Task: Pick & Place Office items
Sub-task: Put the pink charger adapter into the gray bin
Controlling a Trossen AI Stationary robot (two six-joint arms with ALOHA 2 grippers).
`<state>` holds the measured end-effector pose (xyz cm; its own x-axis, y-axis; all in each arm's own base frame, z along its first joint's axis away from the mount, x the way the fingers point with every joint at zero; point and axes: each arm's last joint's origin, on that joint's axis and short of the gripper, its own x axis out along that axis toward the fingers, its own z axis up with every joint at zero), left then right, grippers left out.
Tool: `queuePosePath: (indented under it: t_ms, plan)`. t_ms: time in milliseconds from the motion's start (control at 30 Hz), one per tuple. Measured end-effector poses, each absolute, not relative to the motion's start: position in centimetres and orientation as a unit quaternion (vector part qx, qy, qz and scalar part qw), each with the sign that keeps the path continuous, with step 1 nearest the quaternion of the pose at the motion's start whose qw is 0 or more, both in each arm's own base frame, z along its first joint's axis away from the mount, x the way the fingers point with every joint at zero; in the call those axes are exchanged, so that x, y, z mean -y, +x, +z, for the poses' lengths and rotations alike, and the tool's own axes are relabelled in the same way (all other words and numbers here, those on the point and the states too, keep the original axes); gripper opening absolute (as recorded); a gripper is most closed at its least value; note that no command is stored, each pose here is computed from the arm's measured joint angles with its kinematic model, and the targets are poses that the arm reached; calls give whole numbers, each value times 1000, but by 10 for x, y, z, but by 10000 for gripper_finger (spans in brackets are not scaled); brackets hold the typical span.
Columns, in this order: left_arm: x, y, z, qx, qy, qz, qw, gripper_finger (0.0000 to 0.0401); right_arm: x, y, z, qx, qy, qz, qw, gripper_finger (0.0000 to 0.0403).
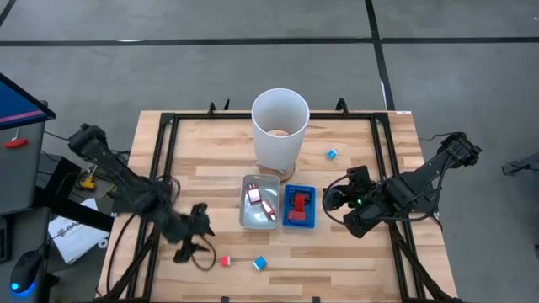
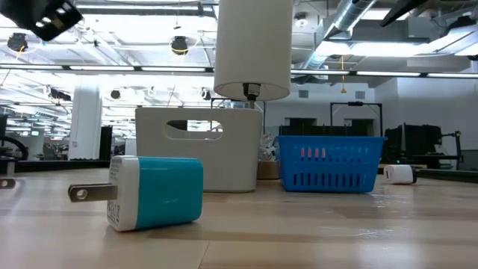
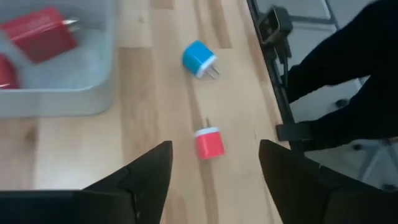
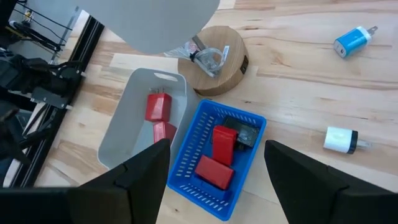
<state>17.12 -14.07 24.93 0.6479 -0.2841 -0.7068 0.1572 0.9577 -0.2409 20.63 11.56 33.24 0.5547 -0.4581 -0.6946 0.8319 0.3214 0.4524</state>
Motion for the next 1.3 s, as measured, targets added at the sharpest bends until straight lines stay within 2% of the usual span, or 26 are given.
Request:
queuePosePath:
  t_ms: [200, 400, 633, 867, 1067, 1300]
  plan:
    - [182, 181, 216, -416, -59, -131, 898, 275, -116, 206, 332, -230, 411, -413, 779, 254]
    - [191, 192, 180, -452, -36, -63, 889, 300, -116, 206, 332, -245, 416, -410, 774, 254]
    - [205, 207, 146, -467, -41, -66, 881, 298, -118, 205, 331, -255, 418, -405, 772, 254]
    - [208, 213, 131, -472, -54, -51, 879, 288, -118, 202, 333, -261, 419, -402, 771, 254]
    - [205, 218, 119, -479, -62, -18, 876, 247, -117, 200, 334, -265, 419, -401, 770, 254]
    - [198, 218, 131, -477, -74, -17, 876, 120, -116, 199, 335, -266, 422, -400, 769, 254]
